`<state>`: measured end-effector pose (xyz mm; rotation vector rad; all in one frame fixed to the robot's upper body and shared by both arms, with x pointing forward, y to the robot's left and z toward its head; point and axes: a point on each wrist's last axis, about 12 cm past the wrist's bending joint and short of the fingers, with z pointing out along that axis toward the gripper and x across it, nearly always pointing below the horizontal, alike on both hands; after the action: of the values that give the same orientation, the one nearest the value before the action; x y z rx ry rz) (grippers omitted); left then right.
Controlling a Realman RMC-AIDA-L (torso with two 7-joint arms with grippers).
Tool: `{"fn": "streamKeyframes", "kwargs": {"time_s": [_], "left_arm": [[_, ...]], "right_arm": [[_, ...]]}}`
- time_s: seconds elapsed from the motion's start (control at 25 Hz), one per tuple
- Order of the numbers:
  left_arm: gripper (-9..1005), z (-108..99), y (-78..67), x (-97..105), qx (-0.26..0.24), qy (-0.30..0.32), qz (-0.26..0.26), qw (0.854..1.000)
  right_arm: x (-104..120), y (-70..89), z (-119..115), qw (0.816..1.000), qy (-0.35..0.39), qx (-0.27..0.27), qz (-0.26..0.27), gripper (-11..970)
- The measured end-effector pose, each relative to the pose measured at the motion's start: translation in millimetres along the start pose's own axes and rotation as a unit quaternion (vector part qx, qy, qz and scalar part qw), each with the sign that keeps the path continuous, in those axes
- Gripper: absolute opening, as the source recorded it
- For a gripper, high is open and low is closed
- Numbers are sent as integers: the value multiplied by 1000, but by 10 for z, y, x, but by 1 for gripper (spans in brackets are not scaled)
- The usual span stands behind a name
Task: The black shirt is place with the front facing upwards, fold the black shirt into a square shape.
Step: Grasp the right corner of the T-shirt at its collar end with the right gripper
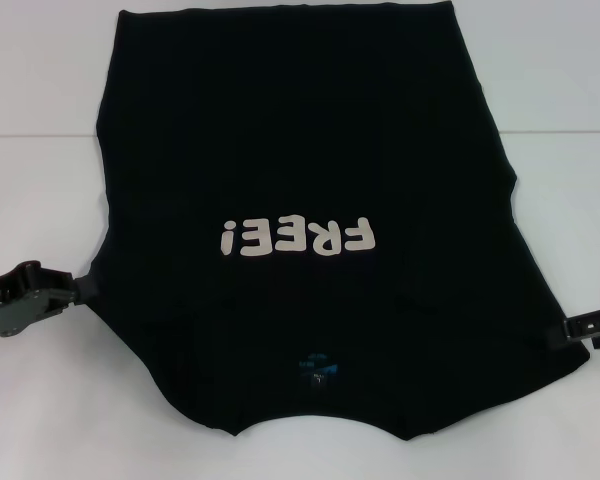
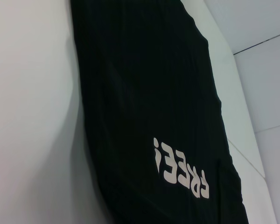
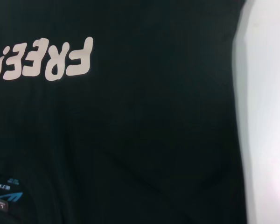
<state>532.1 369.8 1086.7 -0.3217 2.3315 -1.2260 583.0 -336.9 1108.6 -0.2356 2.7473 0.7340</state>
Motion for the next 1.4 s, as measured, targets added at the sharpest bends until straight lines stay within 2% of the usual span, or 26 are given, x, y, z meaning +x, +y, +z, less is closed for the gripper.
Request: {"fn": "streamKeyframes", "kwargs": {"time_s": [1.0,1.4], "left_arm": [[28,2,7,-1,-2,-3,-1,1000],[27,7,4,-2,-2,-2,0,1000]], "right_arm": [[-16,85,117,1000,21,11,-18,867],[-70,256,240,999,26,-6,-35,867]]}}
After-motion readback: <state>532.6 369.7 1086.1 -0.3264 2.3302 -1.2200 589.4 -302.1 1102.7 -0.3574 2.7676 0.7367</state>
